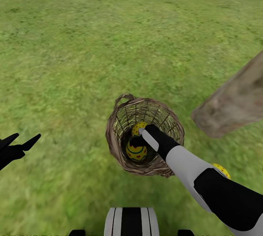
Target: Take the three Easter eggs out of the wicker basket on the lawn in the garden, then place them on the lawn next to a single tree (choose any tree) so that all three eggs are next to the same tree and none are left in the basket.
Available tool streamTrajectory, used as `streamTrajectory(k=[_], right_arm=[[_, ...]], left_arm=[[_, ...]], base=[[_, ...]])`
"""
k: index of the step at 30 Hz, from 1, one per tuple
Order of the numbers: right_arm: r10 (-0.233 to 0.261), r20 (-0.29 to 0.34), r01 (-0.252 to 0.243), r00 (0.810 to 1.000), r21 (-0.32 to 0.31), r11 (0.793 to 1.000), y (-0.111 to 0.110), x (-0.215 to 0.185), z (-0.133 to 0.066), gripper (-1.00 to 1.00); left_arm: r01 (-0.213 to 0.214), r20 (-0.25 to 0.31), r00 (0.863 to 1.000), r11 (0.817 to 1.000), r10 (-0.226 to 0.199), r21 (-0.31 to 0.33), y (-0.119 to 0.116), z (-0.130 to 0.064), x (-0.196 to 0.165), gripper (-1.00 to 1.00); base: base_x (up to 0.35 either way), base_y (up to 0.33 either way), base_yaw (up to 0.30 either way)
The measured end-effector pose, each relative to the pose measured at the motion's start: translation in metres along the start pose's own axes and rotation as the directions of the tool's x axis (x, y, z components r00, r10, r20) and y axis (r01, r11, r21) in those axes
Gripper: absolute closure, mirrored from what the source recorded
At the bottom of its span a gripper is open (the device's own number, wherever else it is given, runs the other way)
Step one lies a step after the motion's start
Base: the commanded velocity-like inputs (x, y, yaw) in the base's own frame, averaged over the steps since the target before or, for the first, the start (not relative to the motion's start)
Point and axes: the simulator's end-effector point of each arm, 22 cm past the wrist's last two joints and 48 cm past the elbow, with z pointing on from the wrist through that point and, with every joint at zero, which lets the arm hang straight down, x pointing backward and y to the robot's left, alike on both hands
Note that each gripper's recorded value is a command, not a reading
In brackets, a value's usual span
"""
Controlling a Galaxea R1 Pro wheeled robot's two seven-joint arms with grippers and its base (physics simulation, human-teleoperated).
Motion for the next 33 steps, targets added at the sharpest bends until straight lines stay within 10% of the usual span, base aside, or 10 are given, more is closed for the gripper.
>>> streamTrajectory(k=[6,7,33], right_arm=[[0.011,-0.008,-0.011,1.0,-0.015,1.0,0.003,0.003,0.005,-1.0],[0.017,-0.012,-0.018,1.0,-0.023,1.0,0.004,0.004,0.007,1.0],[0.01,-0.02,-0.011,1.0,-0.016,1.0,0.002,0.006,0.009,1.0]], left_arm=[[0.006,-0.001,1.0,1.0,-0.006,-0.006,0.004,-0.001,0.001,-1.0],[0.009,-0.001,1.0,1.0,-0.009,-0.009,0.007,-0.001,0.002,-1.0],[0.022,0.012,1.0,1.0,-0.022,0.005,0.008,0.001,0.004,-1.0]], base=[[0.0,0.0,0.0],[0.0,0.0,0.0],[0.0,0.0,0.0]])
